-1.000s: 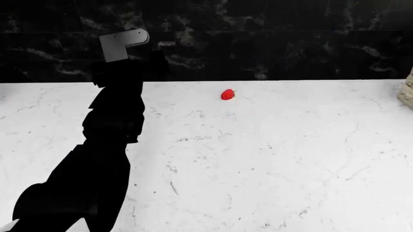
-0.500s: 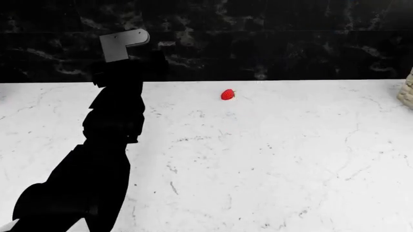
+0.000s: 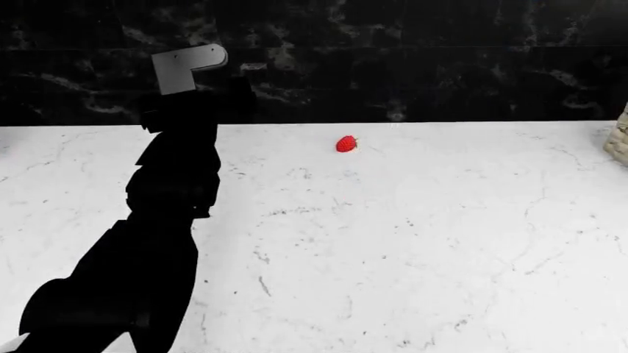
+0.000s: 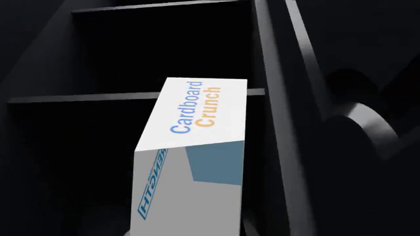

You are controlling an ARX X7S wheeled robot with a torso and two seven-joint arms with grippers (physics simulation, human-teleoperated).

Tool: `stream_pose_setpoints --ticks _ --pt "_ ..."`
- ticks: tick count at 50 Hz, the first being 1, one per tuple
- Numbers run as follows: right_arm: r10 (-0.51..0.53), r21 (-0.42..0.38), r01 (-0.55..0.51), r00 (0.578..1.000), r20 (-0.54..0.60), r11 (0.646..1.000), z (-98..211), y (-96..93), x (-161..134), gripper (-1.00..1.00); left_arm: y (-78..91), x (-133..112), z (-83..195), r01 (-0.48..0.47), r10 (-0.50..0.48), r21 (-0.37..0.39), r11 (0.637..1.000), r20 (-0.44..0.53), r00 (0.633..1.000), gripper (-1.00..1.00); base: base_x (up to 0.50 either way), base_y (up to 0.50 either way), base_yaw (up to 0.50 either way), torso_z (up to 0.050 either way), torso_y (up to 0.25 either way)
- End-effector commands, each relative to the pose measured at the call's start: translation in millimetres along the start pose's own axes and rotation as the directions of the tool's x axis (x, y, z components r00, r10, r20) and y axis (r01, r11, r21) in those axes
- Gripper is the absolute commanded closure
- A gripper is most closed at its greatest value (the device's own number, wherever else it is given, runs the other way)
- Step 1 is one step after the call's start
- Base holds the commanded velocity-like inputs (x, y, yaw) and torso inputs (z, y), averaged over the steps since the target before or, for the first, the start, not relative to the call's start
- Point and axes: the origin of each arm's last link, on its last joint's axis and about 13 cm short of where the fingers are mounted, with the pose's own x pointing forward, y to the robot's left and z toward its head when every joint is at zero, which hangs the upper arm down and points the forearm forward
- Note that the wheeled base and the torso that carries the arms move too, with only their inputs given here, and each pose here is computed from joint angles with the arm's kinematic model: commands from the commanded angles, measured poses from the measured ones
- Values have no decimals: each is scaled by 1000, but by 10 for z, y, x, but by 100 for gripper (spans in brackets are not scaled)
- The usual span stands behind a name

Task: Pick the cereal and bar from the counter and place them in the cabinets closest to them.

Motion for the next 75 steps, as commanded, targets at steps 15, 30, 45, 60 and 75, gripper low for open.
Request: stream_pose_setpoints --ticks 15,30,45,60,75 --pt "38 7 -37 973 -229 999 -569 -166 828 100 -10 0 4 4 -4 6 1000 5 1000 -100 0 0 0 0 1" --pt "-1 9 4 944 -329 1000 -797 -227 1254 100 -12 -2 1 9 -9 12 1000 1 1000 -100 0 0 0 0 0" --pt "3 101 78 772 -636 992 -1470 -385 1230 100 -11 -2 -2 13 -13 10 1000 -1 1000 -100 7 0 2 0 0" --pt "3 102 112 663 -749 988 -1702 -437 1155 -100 -12 -3 -7 16 -16 16 1000 1 1000 -100 8 1 5 0 0" --pt "-58 -25 54 797 -601 998 -1389 -370 1180 -100 -12 -3 -5 17 -17 19 1000 1 1000 -100 7 0 2 0 0"
